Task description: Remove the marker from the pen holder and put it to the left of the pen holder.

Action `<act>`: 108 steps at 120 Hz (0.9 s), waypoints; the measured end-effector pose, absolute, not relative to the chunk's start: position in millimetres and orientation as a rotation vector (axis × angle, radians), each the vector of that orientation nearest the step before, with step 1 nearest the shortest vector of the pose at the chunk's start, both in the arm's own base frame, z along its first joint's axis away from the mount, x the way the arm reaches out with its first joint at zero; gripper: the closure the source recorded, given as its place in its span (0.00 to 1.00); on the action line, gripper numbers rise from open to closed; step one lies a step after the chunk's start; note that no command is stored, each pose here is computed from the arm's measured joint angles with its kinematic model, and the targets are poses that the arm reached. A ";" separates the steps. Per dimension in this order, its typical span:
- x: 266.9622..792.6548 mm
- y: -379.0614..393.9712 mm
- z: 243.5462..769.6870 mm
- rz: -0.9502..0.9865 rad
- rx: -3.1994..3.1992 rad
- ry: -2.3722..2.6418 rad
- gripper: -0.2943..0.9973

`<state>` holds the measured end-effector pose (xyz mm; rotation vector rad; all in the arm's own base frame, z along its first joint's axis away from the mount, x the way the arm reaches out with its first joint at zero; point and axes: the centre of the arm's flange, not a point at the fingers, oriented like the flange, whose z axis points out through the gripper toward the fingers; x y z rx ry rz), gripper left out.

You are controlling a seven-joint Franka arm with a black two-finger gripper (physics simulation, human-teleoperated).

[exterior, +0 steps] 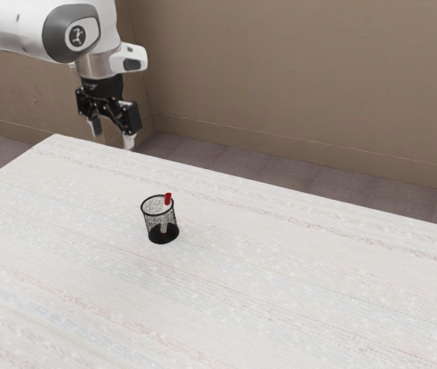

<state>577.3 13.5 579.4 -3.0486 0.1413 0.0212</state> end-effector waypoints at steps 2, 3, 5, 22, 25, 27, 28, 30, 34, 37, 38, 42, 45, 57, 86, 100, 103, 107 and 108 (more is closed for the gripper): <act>577.6 13.5 579.6 0.017 -3.048 0.144 0.23; 577.8 13.5 579.7 0.015 -3.048 0.145 0.23; 578.0 13.5 580.0 0.011 -3.048 0.148 0.23; 579.8 12.5 578.9 0.003 -3.042 0.172 0.23; 579.8 12.3 578.7 0.004 -3.041 0.179 0.23; 580.2 12.3 577.8 0.007 -3.038 0.190 0.23; 580.5 12.3 577.1 0.009 -3.037 0.196 0.23; 581.7 12.0 574.1 0.017 -3.036 0.216 0.23; 584.2 11.0 565.4 0.039 -3.031 0.273 0.23; 586.2 9.4 556.7 0.058 -3.026 0.327 0.23; 586.7 8.6 553.9 0.064 -3.023 0.348 0.23; 587.8 4.6 542.3 0.088 -3.010 0.439 0.23; 588.3 1.6 533.2 0.111 -2.987 0.509 0.23; 594.5 -18.4 497.9 0.221 -2.877 0.779 0.23; 622.5 -40.7 418.0 0.348 -2.738 1.230 0.23; 638.0 -47.3 398.9 0.341 -2.691 1.376 0.23; 642.2 -46.9 395.8 0.338 -2.681 1.400 0.23; 649.3 -45.8 394.3 0.326 -2.665 1.427 0.23; 651.0 -45.5 394.2 0.324 -2.660 1.434 0.23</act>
